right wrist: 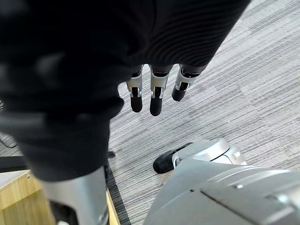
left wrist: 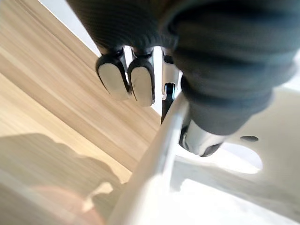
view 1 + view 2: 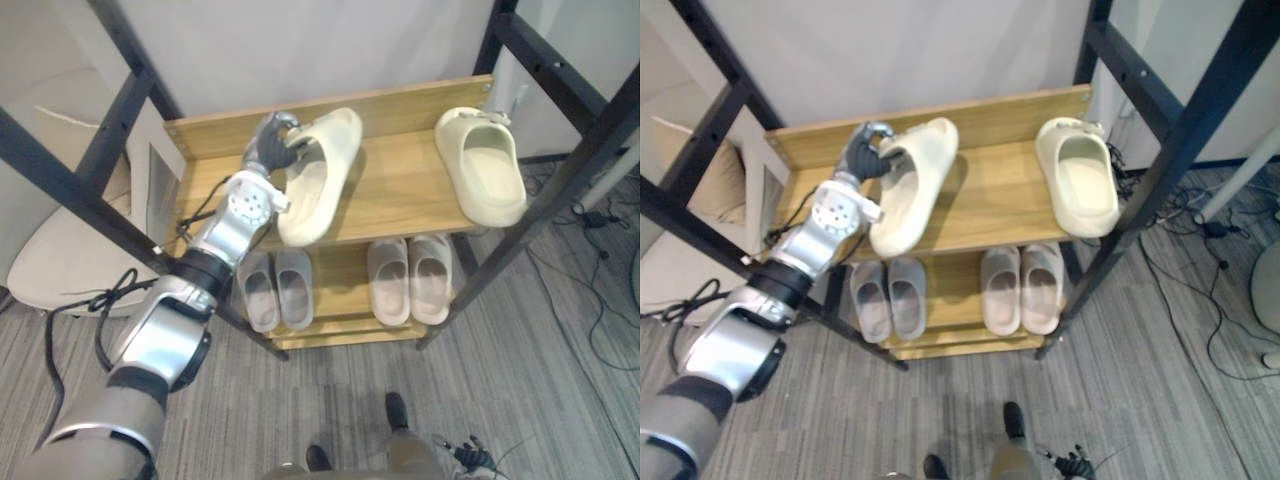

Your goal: Organize the slippers on the shoe rack

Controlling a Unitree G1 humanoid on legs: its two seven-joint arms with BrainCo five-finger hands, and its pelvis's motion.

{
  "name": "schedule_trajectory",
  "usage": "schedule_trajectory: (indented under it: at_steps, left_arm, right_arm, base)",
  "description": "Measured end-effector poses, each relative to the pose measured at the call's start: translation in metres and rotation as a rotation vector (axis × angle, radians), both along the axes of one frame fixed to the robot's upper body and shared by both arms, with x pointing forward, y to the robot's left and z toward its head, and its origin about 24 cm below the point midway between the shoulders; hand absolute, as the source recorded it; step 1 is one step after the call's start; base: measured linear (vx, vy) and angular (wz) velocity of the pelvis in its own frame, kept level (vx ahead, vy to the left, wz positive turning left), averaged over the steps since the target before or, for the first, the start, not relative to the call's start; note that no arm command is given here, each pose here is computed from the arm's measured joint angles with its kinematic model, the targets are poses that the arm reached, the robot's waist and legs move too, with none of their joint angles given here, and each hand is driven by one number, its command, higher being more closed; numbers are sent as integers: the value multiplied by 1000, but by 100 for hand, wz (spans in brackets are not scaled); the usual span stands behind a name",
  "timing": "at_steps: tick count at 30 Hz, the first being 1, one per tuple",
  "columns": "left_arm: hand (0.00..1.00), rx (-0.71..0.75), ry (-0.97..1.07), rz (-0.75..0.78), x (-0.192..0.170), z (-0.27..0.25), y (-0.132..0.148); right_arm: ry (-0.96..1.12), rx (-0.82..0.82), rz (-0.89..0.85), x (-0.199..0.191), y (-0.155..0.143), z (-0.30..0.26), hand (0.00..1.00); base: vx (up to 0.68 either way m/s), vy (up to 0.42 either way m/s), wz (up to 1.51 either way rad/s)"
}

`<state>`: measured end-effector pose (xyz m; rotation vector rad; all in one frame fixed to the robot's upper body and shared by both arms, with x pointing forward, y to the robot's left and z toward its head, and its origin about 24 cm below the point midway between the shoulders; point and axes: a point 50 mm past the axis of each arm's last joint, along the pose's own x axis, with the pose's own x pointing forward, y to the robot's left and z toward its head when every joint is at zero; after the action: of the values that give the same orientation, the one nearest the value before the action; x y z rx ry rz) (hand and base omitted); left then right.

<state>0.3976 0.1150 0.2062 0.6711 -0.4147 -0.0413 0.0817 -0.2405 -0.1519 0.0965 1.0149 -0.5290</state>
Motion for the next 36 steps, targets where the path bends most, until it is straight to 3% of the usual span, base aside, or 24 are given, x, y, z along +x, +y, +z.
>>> schedule_trajectory:
  at_steps: [11,31,32,36]
  left_arm:
    - [100,-6,-4,-38,-2,-2,-13]
    - [100,-59,-34,44,8,16,-4]
    - [0,-59,-32,48,8,16,-4]
    - [0,-72,-30,64,9,16,-1]
  right_arm:
    - [6,3,-6,-3,1,-1,0]
    - [-3,14,-58,-5,2,-1,0]
    - [-3,14,-58,-5,2,-1,0]
    - [-5,13,-58,-5,2,-1,0]
  base:
    - [-5,18,-7]
    - [18,8,-9]
    - [31,10,-5]
    - [22,11,-6]
